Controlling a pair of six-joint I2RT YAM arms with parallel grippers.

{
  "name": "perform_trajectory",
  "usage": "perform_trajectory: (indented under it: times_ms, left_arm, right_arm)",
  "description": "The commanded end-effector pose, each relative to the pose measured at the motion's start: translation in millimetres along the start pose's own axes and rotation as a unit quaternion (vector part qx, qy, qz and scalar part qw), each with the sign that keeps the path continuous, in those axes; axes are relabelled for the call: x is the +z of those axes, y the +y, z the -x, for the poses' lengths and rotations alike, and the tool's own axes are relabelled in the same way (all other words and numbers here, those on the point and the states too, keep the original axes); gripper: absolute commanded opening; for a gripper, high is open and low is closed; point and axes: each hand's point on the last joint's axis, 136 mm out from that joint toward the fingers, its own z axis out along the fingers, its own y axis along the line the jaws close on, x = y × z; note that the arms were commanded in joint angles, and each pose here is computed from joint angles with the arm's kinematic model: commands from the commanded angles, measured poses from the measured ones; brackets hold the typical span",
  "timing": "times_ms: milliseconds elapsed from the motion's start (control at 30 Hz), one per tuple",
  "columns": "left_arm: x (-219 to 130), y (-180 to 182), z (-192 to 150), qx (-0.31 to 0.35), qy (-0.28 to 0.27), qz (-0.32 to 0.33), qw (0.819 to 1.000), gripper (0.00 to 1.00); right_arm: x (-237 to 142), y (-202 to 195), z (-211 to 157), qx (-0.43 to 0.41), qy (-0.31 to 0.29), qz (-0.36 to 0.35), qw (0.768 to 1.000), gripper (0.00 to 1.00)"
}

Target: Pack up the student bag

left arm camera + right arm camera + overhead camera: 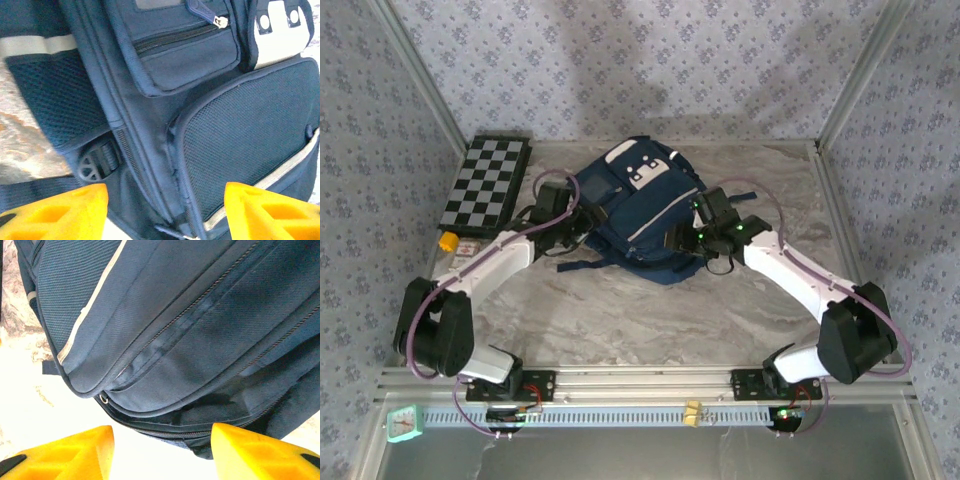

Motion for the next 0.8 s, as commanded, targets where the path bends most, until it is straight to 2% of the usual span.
perform_trajectory:
  times_ms: [0, 300, 367, 467, 767]
  left_arm:
    - [2.8, -40.3, 8.8, -0.006, -0.004, -0.074, 0.997, 0.62]
    - [39.1, -50.9, -10.4, -0.021, 0.028, -0.090, 0.995, 0.62]
    - [44.7, -54.9, -11.9, -0.019, 0.030, -0.090, 0.995, 0.56]
    - [51.2, -56.2, -15.4, -0.012, 0.028, -0.081, 0.996, 0.53]
    - [62.7, -55.9, -17.9, -0.034, 0.021, -0.071, 0.997, 0.27]
  right_arm:
    - [0.9, -2.5, 2.0, 0.006, -0.010, -0.013, 1.000, 0.55]
    - [4.9, -3.4, 2.3, 0.006, -0.003, -0.017, 1.000, 0.56]
    - [5.3, -4.3, 1.5, 0.005, -0.001, -0.019, 1.000, 0.56]
    - [5.5, -5.3, -0.4, 0.005, 0.003, -0.019, 1.000, 0.56]
    - [2.2, -5.7, 1.5, -0.006, 0.003, -0.026, 1.000, 0.56]
